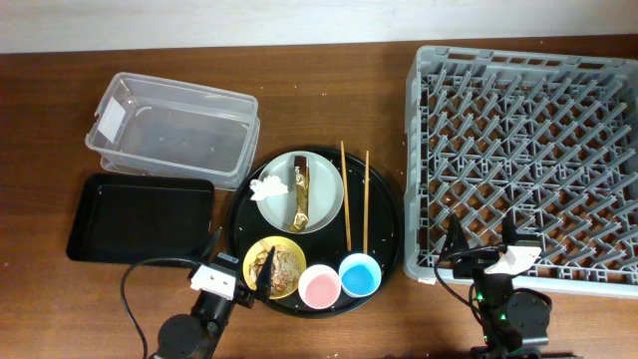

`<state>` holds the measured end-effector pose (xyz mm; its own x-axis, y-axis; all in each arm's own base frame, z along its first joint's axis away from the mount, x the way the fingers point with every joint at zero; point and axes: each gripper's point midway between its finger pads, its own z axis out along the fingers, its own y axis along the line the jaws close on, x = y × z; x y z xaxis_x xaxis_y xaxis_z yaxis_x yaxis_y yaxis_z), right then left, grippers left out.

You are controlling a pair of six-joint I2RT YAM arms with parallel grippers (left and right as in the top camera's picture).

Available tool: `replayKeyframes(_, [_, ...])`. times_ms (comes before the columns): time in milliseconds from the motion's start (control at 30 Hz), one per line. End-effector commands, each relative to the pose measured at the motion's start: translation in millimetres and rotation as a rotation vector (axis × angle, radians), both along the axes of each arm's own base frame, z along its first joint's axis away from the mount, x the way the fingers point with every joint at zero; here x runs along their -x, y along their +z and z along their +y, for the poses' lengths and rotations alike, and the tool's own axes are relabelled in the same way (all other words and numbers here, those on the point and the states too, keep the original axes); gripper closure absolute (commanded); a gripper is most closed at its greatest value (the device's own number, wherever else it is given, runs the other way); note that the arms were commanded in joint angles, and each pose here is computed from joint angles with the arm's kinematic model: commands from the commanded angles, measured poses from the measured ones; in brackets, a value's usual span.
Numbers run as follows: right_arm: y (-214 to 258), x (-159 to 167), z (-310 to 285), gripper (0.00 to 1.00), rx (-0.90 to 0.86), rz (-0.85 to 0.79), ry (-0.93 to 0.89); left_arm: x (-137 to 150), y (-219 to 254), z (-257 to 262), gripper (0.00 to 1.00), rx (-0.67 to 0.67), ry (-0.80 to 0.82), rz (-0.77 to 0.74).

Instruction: Sort waste into correct bins and load items into the dishwasher rack

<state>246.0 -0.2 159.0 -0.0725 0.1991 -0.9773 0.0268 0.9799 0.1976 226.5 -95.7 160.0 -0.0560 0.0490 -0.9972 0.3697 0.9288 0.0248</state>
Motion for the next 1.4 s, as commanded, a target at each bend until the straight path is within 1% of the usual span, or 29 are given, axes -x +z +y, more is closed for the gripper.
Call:
replayKeyframes(0, [-2.4, 0.0, -1.3, 0.02, 0.007, -0.001, -0.004, -0.2, 6.2, -0.7, 0.01, 0.003, -0.005, -0.032])
replayKeyframes(233, [-2.7, 0.0, 2.0, 0.02, 0.004, 0.000, 0.015, 3.4, 7.5, -9.0, 0.01, 0.008, -0.058, -0.036])
replayKeyframes(367, [0.8, 1.3, 25.5, 0.02, -0.005, -0.015, 0.151, 15.4, 14.6, -30.9, 0.01, 0.025, -0.203, -0.060])
replayKeyframes(467, [4.1, 9.3, 59.1, 0.02, -0.021, -0.025, 0.352, 21.2, 17.3, -39.3, 0.01, 0.031, -0.262, -0.069])
replayKeyframes(533, [5.9, 14.3, 70.4, 0.02, -0.026, -0.023, 0.423, 23.1, 27.8, -40.7, 0.01, 0.050, -0.274, -0.099])
replayKeyframes(600, [13.2, 22.7, 79.8, 0.02, -0.039, 0.001, 0.483, 26.9, 56.3, -38.8, 0.01, 0.079, -0.275, -0.169])
replayKeyframes(667, [29.4, 32.6, 79.9, 0.02, -0.062, 0.043, 0.483, 32.4, 83.6, -33.1, 0.01, 0.083, -0.258, -0.175])
replayKeyframes(800, [75.3, 52.8, 77.8, 0.02, -0.067, 0.071, 0.471, 38.4, 112.9, -26.9, 0.01, 0.044, -0.240, -0.058])
replayKeyframes(867, [95.9, 64.0, 77.0, 0.02, -0.082, 0.141, 0.465, 39.4, 128.0, -27.2, 0.00, 0.014, -0.242, 0.041])
replayKeyframes(933, [103.2, 71.1, 76.8, 0.02, -0.103, 0.238, 0.461, 38.5, 141.7, -27.6, 0.00, -0.002, -0.239, 0.133])
replayKeyframes(967, [105.4, 75.4, 76.1, 0.02, -0.123, 0.339, 0.452, 37.2, 152.4, -28.4, 0.00, -0.019, -0.238, 0.193])
replayKeyframes(1033, [106.4, 79.2, 75.6, 0.02, -0.153, 0.483, 0.441, 34.8, 174.8, -32.5, 0.00, -0.046, -0.250, 0.281])
replayKeyframes(1100, [109.3, 77.9, 75.6, 0.02, -0.170, 0.610, 0.435, 35.4, 196.3, -38.4, 0.00, -0.050, -0.282, 0.316])
replayKeyframes(1167, [112.6, 68.6, 76.0, 0.02, -0.162, 0.663, 0.441, 45.2, 208.3, -52.0, 0.01, -0.038, -0.378, 0.355])
replayKeyframes(1267, [101.7, 60.6, 81.2, 0.02, -0.205, 0.760, 0.462, 46.2, 209.1, -59.7, 0.01, -0.030, -0.422, 0.370])
replayKeyframes(1300, [97.1, 56.8, 82.1, 0.01, -0.214, 0.788, 0.464, 44.4, 201.9, -60.6, 0.01, -0.029, -0.417, 0.410])
replayKeyframes(1367, [88.9, 54.2, 86.9, 0.06, -0.243, 0.846, 0.487, 41.7, 178.3, -61.8, 0.01, -0.002, -0.387, 0.557])
